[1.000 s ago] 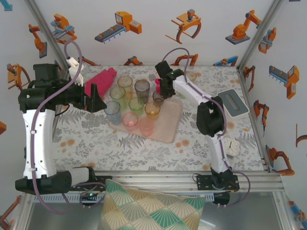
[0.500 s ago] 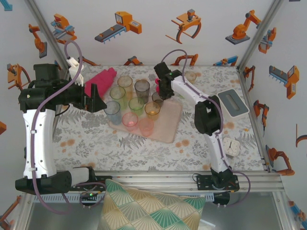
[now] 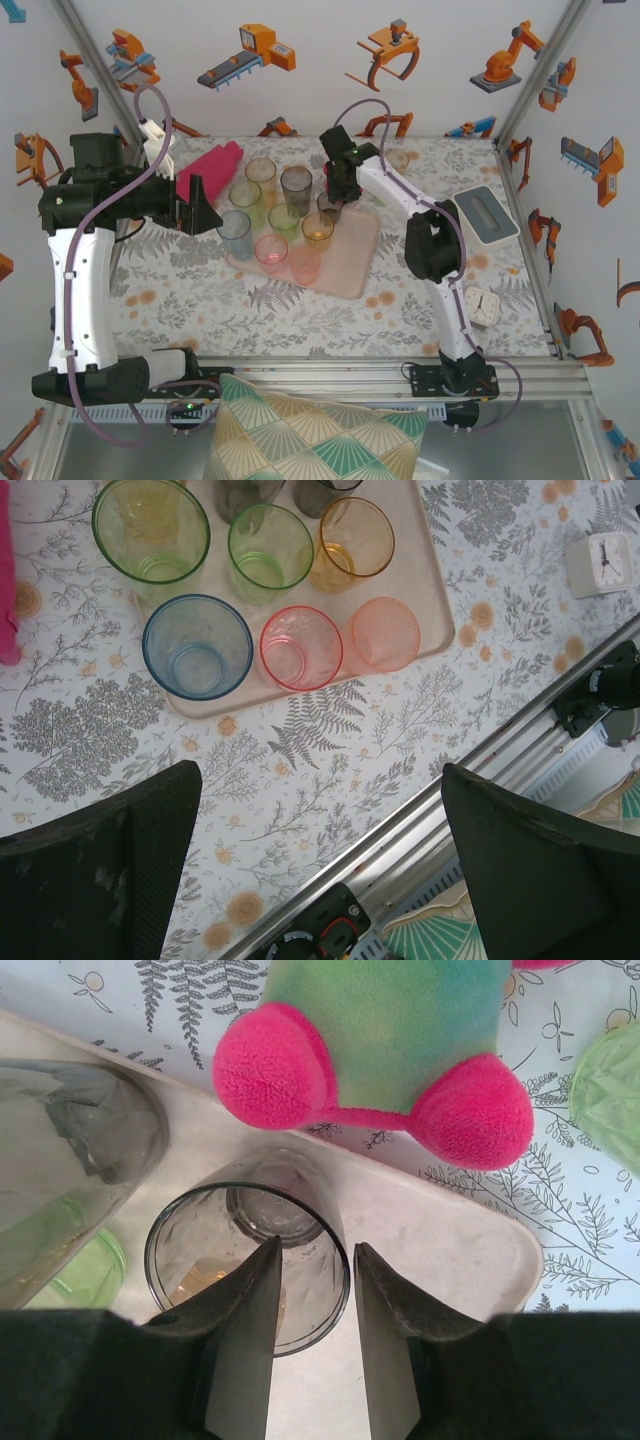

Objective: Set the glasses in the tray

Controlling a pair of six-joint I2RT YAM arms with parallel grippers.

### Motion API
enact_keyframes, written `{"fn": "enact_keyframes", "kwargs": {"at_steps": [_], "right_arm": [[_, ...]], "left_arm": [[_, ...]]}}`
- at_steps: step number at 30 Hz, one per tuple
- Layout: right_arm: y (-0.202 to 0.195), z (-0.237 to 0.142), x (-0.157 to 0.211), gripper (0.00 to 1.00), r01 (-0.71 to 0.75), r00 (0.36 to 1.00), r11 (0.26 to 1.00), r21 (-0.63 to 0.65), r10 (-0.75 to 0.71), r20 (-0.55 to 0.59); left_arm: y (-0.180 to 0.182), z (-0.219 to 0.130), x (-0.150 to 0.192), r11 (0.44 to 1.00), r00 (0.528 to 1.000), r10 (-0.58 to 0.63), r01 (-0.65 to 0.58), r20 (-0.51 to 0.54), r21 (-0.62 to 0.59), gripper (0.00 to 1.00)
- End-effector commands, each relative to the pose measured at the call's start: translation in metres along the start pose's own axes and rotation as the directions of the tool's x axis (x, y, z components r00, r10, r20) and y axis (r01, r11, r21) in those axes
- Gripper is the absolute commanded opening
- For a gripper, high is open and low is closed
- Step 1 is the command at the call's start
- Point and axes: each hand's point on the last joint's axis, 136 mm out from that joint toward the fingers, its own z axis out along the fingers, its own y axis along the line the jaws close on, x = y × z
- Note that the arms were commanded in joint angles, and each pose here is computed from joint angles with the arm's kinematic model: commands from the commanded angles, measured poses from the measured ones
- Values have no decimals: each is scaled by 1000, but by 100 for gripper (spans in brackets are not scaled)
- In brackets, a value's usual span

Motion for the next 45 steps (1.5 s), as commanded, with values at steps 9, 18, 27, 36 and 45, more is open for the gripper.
{"fn": "enact_keyframes", "kwargs": {"at_steps": [9, 18, 27, 36, 45], "right_arm": [[-7, -52, -19, 39, 23, 997, 999, 34, -25, 74], [-18, -96, -31, 41, 27, 990, 998, 59, -35, 136], [-44, -136, -35, 43, 1, 982, 994, 107, -21, 190], [-100, -174, -37, 44, -80, 967, 983, 168, 35, 253], [-155, -166, -31, 44, -220, 955, 968, 125, 187, 231]], "left_arm": [[-7, -7, -2, 1000, 1000, 3, -3, 25, 10, 97], [-8, -7, -3, 1000, 1000, 5, -5, 28, 12, 97], [-8, -8, -3, 1000, 1000, 4, -4, 26, 10, 97], [-7, -7, -2, 1000, 1000, 2, -2, 24, 12, 97], [-7, -6, -2, 1000, 1000, -1, 0, 23, 15, 97]]}}
